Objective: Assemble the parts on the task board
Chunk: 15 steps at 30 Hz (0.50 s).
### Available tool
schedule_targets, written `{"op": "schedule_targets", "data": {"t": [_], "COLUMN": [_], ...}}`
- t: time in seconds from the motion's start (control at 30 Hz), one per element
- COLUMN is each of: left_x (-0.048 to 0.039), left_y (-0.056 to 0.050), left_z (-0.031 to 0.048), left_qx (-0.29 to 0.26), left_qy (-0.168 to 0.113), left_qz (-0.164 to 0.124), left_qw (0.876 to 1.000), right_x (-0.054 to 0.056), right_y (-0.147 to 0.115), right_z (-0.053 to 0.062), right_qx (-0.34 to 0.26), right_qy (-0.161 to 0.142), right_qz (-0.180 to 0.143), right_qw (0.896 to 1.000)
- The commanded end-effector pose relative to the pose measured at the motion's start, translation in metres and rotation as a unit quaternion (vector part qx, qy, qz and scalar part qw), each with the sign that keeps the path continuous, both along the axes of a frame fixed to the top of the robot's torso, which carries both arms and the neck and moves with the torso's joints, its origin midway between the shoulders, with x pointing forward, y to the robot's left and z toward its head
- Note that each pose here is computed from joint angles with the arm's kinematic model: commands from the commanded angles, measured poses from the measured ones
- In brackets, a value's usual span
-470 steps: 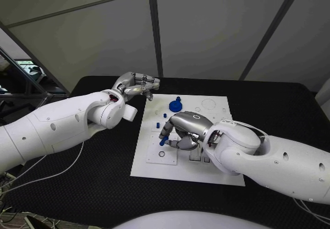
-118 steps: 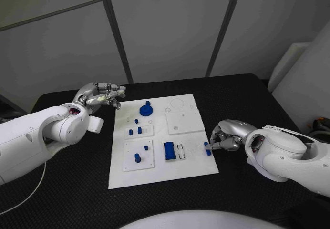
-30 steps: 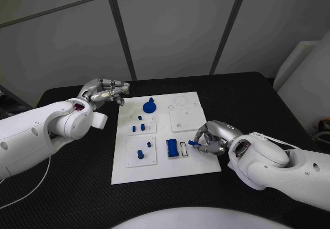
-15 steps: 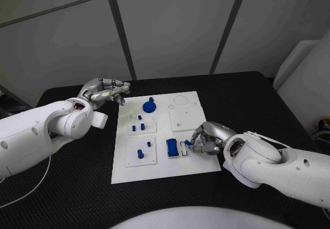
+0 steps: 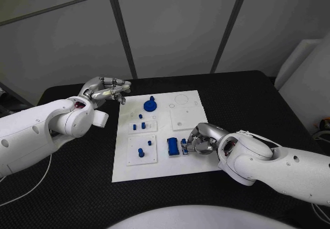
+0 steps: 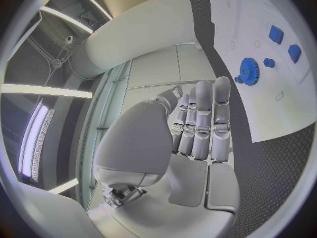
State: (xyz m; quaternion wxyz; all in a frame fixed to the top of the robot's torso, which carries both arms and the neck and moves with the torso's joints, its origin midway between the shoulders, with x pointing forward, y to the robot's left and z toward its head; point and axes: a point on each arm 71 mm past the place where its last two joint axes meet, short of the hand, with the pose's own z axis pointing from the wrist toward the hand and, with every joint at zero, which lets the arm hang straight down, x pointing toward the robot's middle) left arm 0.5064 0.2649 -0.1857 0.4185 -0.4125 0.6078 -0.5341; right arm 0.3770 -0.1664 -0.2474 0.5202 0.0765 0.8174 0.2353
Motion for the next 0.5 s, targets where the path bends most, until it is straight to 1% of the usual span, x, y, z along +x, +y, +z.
{"op": "schedule_targets", "data": {"t": [0.03, 0.5], "left_x": [-0.0003, -0.0005], "left_y": [-0.0014, -0.0009], "left_z": [0.0014, 0.0012], "left_qx": [-0.002, -0.002], "left_qy": [0.000, 0.002], "left_qz": [-0.006, -0.007], "left_qw": [1.000, 1.000], "right_x": [-0.0001, 0.0001], "right_y": [0.0014, 0.0024], "right_z": [-0.0025, -0.0048], "right_qx": [-0.004, -0.011], "right_qy": [0.018, 0.028], "right_qz": [0.003, 0.009], "right_qw": [1.000, 1.000]}}
